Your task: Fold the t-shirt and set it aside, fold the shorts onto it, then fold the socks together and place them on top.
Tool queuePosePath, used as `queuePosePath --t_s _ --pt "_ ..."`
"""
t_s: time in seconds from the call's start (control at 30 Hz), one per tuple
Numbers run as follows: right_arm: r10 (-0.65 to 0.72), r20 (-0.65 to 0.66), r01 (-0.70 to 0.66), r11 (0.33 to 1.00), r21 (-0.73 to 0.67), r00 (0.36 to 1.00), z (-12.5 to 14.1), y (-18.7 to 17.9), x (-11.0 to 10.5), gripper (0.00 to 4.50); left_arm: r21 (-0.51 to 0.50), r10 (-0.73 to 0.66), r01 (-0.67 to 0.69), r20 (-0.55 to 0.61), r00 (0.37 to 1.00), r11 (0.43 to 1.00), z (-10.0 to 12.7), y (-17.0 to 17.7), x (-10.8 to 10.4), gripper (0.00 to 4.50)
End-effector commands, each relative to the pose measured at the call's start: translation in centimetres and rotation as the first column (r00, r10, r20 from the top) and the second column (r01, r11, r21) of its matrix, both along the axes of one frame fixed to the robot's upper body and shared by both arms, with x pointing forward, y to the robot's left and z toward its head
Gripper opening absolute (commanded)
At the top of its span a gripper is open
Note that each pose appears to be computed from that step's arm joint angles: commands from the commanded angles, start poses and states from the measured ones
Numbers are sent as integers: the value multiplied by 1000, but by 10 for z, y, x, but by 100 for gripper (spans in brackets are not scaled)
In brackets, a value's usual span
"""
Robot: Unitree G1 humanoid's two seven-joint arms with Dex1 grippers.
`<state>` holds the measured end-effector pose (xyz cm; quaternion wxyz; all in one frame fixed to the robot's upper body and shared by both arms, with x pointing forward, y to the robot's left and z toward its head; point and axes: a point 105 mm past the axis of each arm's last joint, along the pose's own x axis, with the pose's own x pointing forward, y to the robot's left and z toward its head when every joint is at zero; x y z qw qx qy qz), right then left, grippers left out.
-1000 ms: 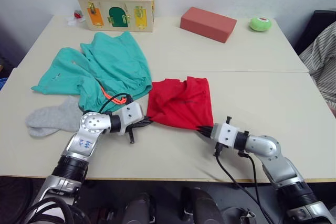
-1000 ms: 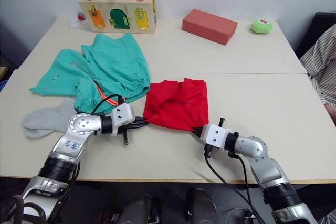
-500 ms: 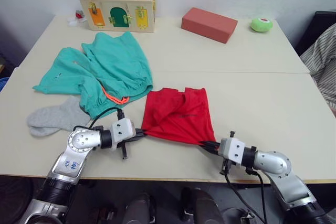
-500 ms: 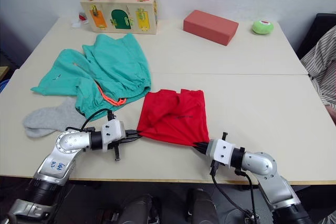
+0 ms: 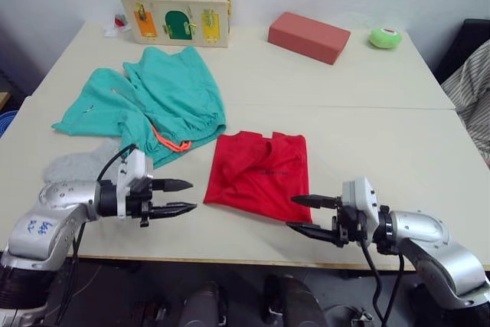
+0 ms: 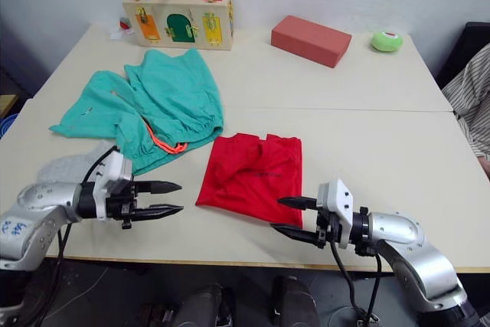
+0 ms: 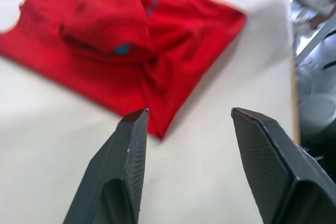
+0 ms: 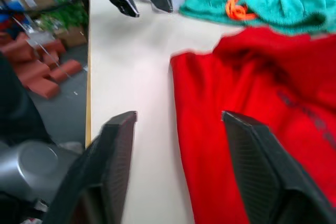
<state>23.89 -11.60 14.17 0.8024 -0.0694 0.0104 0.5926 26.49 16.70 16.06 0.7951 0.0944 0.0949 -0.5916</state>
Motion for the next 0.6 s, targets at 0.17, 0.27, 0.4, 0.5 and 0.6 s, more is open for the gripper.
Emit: queuePosePath --t_s 0.17,0.27,0.4,0.5,0.6 --pt "-114 177 138 981 -133 978 -22 19 71 1 -43 -209 212 66 976 976 3 -87 22 64" --pt "-123 223 161 974 -161 967 -26 31 89 0 64 -308 304 64 949 951 -18 -101 18 3" --pt "-224 255 260 959 -116 941 -22 34 112 0 71 -278 273 81 957 959 -28 -104 22 3" --pt "-321 261 348 935 -67 911 -16 31 128 0 83 -202 195 98 974 977 -36 -101 31 3" --pt "-368 249 388 921 -38 896 -14 29 136 0 98 -126 114 120 985 989 -45 -95 42 3"
